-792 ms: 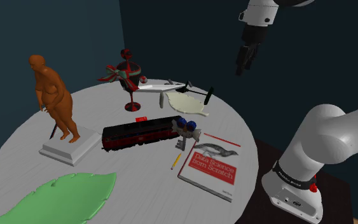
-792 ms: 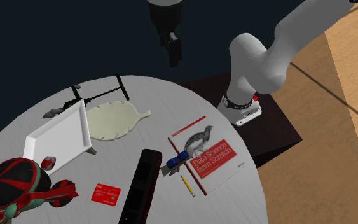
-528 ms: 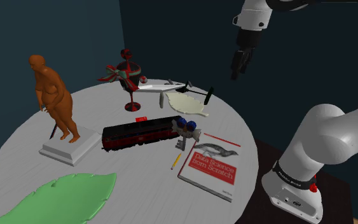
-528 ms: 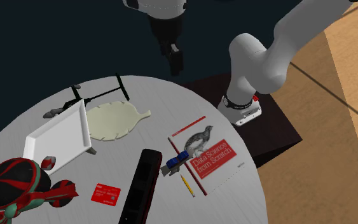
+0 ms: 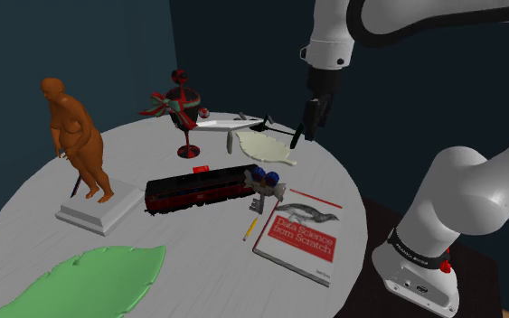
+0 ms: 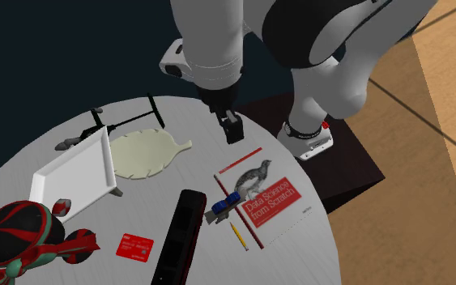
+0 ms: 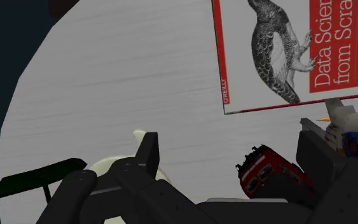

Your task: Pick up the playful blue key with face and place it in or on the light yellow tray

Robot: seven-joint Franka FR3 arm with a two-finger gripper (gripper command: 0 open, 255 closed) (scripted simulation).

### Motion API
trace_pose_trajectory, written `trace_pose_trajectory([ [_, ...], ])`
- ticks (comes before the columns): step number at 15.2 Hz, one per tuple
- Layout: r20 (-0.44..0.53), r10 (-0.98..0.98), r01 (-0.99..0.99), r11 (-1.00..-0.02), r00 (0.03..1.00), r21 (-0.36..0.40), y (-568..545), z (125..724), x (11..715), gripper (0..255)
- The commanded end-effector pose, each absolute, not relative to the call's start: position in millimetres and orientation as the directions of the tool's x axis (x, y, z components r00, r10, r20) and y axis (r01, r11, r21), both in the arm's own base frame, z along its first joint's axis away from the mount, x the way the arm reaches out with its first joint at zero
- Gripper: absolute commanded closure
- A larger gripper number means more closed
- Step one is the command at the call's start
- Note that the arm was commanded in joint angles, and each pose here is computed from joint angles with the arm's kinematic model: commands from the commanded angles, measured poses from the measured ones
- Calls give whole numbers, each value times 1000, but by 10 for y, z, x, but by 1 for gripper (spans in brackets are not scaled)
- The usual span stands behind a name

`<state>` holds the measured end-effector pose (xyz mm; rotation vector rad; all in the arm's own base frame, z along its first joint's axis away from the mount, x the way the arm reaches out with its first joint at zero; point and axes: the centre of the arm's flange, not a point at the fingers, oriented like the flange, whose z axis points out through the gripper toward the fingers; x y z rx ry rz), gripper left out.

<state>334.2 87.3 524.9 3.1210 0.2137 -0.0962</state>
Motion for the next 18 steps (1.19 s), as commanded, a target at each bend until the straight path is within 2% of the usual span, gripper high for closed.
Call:
trace_pose_trajectory([
  [1,-74,158,159,-987,985,6,1116,5137,3412,0],
  [11,-128,263,265,-964,956,-4,2297,4545,3508,0],
  [18,-128,263,265,-964,956,-4,2286,4178,3462,0],
])
